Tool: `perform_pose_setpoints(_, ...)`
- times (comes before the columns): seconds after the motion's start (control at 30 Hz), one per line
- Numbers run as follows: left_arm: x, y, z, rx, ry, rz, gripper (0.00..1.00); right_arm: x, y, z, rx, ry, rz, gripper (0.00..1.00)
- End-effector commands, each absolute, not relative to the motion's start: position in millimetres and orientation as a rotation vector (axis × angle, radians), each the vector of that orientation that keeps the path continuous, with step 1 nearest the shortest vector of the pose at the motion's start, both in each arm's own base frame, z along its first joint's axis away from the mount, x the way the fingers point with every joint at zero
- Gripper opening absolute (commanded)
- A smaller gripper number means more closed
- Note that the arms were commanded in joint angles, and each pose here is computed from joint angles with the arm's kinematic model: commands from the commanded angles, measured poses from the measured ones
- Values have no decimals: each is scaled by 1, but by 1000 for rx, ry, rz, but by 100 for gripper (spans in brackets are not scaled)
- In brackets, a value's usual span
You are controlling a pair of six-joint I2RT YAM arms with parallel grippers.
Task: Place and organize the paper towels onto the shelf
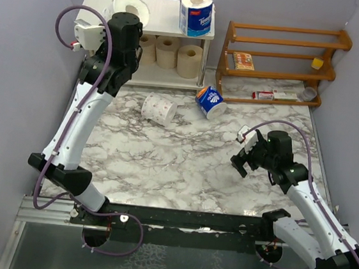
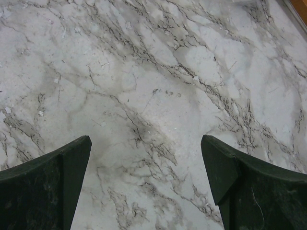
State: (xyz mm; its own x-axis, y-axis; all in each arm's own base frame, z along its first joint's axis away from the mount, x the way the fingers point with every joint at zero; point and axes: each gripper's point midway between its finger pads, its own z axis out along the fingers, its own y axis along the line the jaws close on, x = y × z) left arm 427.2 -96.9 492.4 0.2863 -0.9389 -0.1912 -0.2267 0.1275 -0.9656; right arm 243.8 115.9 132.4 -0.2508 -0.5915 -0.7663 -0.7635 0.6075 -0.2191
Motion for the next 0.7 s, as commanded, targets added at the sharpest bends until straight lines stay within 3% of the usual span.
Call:
perform_pose_setpoints(0.0, 429, -40, 527, -1408, 839, -772, 0, 242, 119, 130, -1094, 1941, 270, 100)
perform_pose_setpoints(0.23, 461, 2, 532, -1487, 720, -739, 0, 242, 118, 132, -1089, 1939, 263, 100)
perform_pose_setpoints(0.67, 550, 43, 486, -1734, 617, -1082, 0, 246, 115, 118, -1091, 2007, 258, 100)
